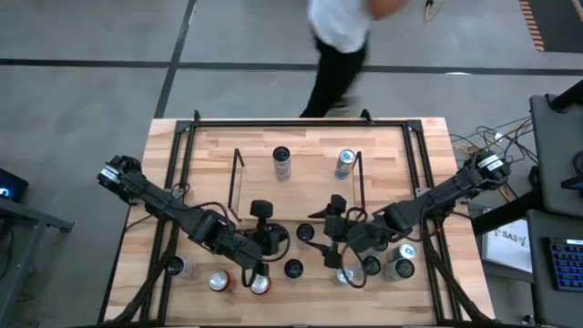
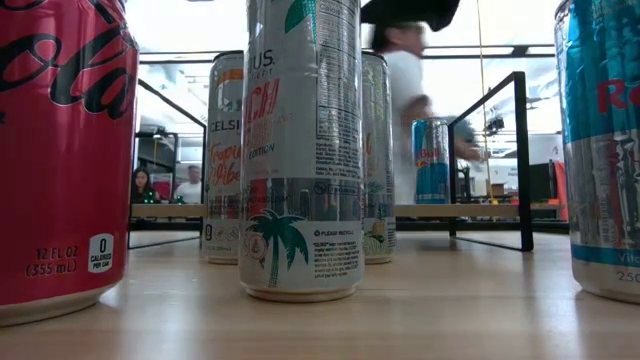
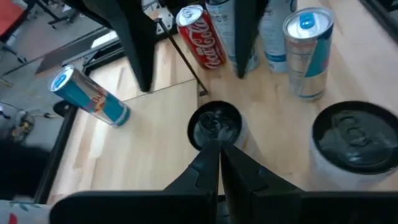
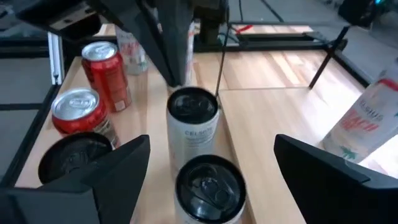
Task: Place canned beverage on shelf
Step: Put the right white and yellow soda can on the shelf
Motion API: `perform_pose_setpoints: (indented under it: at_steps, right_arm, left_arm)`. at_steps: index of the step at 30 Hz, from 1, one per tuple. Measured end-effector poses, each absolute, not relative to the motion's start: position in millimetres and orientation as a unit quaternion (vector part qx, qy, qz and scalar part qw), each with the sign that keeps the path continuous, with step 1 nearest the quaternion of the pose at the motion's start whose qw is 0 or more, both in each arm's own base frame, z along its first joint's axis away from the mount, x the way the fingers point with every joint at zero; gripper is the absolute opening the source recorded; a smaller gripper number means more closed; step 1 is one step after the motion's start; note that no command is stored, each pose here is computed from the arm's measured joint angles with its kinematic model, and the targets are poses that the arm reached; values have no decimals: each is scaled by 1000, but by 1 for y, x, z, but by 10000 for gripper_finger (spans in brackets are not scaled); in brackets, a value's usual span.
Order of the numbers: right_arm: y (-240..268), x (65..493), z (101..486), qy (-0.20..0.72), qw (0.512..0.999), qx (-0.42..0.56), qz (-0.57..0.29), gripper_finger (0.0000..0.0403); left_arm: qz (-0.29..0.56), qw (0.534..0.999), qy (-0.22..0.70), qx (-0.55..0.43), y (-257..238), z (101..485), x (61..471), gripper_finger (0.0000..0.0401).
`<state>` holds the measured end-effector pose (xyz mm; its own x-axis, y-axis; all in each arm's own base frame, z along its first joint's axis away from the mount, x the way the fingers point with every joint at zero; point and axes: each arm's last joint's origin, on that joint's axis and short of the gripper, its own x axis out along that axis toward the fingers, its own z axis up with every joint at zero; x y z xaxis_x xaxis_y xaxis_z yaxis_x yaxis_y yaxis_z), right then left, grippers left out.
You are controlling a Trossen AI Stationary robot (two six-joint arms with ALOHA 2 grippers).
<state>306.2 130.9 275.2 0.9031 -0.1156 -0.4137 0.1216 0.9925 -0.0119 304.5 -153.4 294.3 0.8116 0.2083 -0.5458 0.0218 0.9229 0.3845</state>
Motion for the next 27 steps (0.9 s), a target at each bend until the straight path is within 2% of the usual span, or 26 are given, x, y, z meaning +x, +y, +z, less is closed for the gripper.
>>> perform_pose_setpoints:
  at_steps: [8, 22, 27]
  right_arm:
    - [128, 321, 262, 233, 970, 7, -76, 330]
    - [129, 348, 269, 316, 944, -15, -97, 329]
    - [128, 350, 270, 355, 928, -15, -114, 329]
  left_arm:
    - [62, 930, 290, 218, -142, 283, 287, 0]
    - [85, 973, 105, 187, -103, 296, 226, 0]
    - [90, 977, 76, 178, -94, 290, 210, 0]
